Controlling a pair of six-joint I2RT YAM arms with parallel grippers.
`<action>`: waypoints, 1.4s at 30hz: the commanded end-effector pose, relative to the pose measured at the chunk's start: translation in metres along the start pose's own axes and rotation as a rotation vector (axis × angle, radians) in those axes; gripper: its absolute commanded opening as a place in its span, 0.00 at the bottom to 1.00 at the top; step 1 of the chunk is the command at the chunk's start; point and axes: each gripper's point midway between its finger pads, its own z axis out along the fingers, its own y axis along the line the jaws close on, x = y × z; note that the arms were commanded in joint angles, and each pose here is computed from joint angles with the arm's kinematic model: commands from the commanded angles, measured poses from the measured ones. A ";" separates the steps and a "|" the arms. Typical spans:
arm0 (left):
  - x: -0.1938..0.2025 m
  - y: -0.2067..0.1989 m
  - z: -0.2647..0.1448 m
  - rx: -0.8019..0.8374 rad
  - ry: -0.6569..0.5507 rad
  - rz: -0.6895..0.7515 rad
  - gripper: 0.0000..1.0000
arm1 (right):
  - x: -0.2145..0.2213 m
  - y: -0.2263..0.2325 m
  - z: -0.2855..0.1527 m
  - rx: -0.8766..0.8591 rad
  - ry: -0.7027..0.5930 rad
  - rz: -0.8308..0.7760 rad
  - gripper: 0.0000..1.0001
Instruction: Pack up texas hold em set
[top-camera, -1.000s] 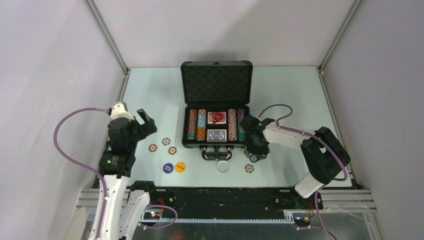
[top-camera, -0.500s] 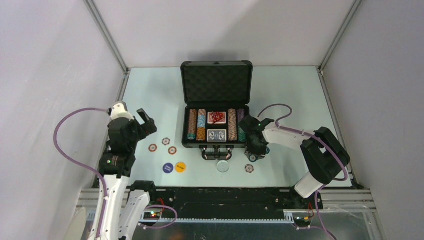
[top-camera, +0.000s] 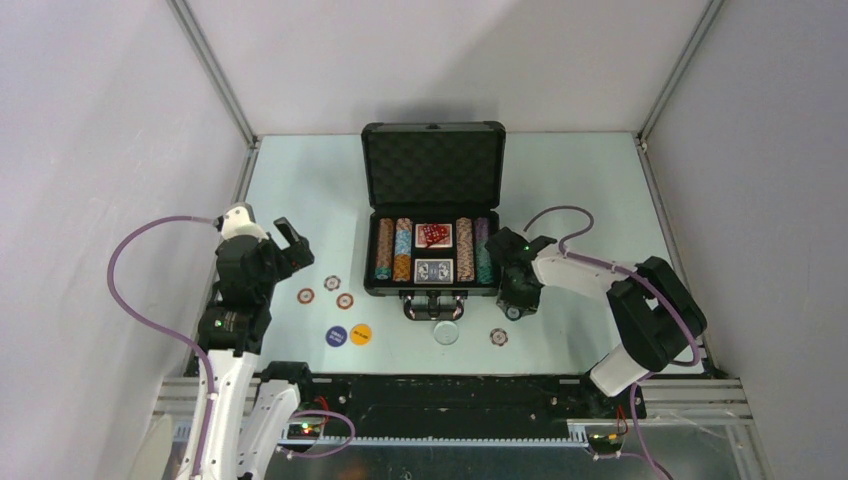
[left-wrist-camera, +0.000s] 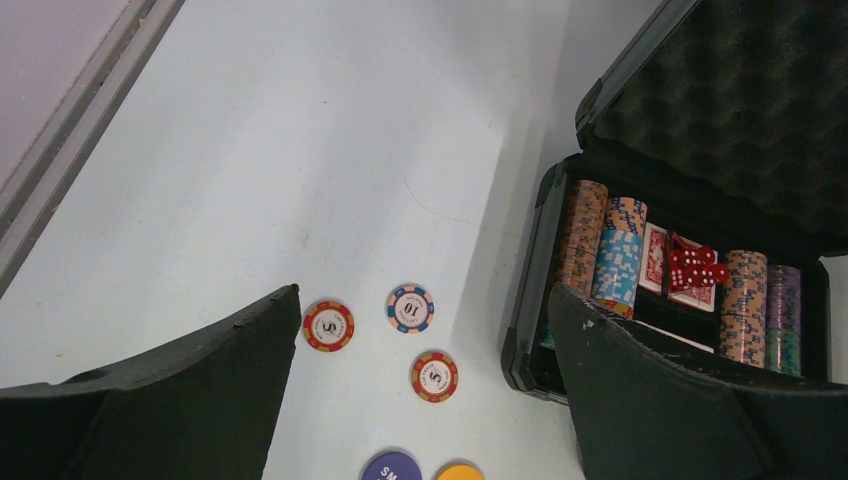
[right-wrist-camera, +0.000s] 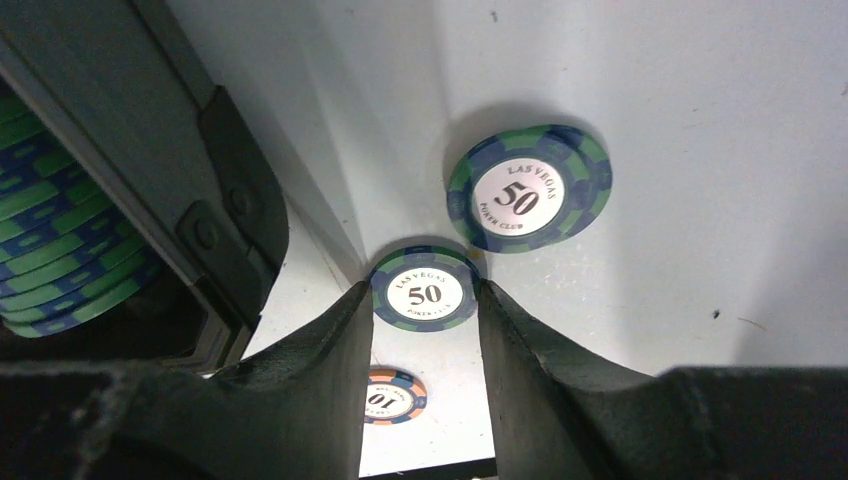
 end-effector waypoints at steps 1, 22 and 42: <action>-0.005 0.002 0.001 -0.003 -0.024 0.017 0.98 | -0.008 -0.022 0.002 0.084 -0.036 -0.012 0.45; -0.005 0.001 0.001 -0.003 -0.022 0.018 0.99 | -0.027 -0.020 -0.022 0.004 -0.085 0.030 0.47; -0.006 0.002 0.001 -0.004 -0.025 0.018 0.98 | -0.028 -0.015 -0.019 -0.029 -0.066 0.020 0.58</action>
